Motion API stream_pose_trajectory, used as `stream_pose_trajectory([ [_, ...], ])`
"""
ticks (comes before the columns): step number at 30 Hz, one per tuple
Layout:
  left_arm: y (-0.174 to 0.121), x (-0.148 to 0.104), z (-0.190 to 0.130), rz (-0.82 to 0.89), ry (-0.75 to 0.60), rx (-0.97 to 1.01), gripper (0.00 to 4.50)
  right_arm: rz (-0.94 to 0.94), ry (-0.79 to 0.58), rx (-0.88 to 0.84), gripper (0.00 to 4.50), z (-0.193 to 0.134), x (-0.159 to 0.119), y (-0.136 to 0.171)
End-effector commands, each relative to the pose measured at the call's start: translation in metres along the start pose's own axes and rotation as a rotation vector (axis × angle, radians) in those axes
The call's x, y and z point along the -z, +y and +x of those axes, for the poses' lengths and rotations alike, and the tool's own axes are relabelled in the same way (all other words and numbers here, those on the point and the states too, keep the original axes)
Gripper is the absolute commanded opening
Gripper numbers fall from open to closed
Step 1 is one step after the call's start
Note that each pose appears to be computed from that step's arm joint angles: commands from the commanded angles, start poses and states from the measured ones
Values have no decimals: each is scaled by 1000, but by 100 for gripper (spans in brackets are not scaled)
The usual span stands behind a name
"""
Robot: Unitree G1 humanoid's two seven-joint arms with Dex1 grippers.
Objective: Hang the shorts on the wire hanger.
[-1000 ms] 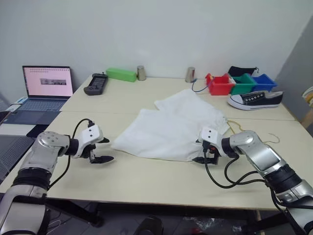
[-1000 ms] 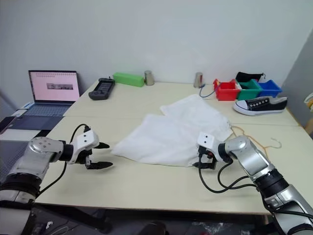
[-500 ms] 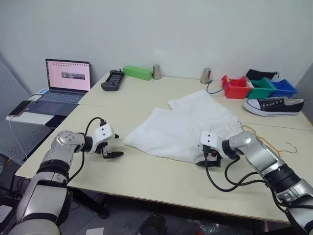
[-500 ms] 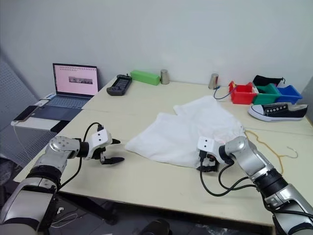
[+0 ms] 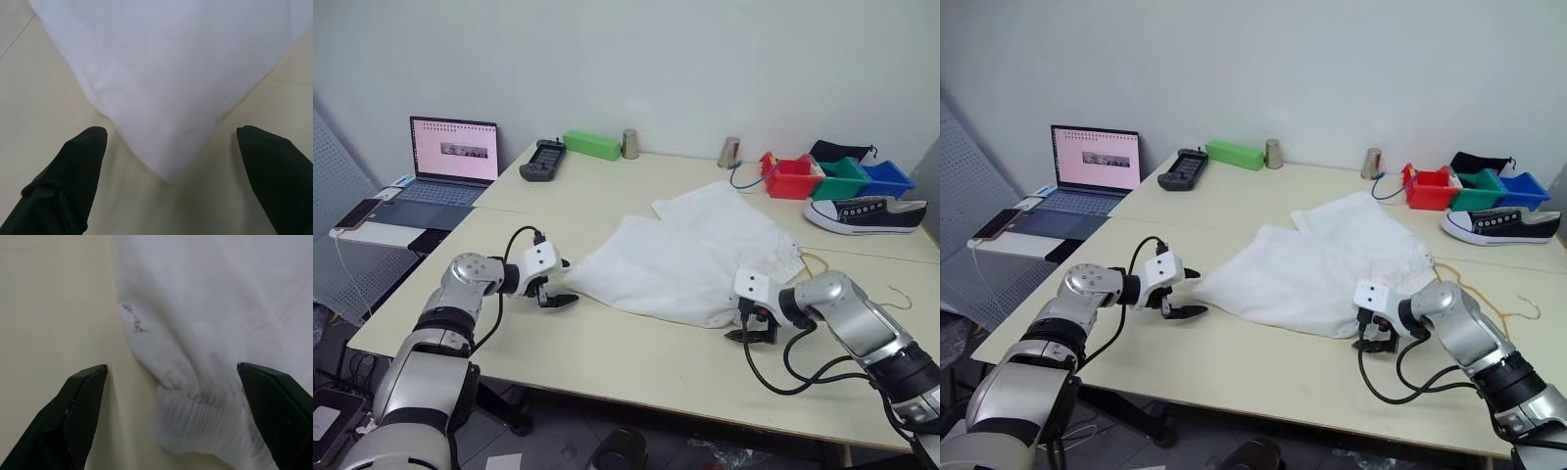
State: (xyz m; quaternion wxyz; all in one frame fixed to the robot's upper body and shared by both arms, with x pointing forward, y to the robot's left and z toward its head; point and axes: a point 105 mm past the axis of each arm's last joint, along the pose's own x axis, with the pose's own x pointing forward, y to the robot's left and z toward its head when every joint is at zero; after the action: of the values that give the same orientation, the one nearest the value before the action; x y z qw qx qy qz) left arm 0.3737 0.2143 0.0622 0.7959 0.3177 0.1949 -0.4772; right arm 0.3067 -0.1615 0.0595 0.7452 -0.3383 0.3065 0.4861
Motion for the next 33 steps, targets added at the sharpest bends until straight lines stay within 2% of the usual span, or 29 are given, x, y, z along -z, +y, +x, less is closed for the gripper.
stream_pose_trajectory([
  [1,5,-15,10,68,6,5,450,1,-12,60,449,-2,-3,-13],
  [3,4,-12,13,64,31,13,450,8,-13,62,449,0,-2,-14],
  [6,0,-6,15,46,65,37,450,21,-20,61,400,2,-2,-15],
  [7,0,-5,15,44,71,41,414,23,-22,60,371,2,-2,-15],
  [22,-1,-7,10,42,45,59,96,-3,-13,84,7,4,0,-20],
  [26,-9,-14,6,58,-2,131,9,-43,-21,93,0,1,-4,-21],
  [30,-34,-18,-7,86,-38,292,3,-108,-70,112,0,-1,-13,-21],
  [33,-57,-24,-16,102,-53,386,3,-168,-72,84,0,-3,-9,-12],
])
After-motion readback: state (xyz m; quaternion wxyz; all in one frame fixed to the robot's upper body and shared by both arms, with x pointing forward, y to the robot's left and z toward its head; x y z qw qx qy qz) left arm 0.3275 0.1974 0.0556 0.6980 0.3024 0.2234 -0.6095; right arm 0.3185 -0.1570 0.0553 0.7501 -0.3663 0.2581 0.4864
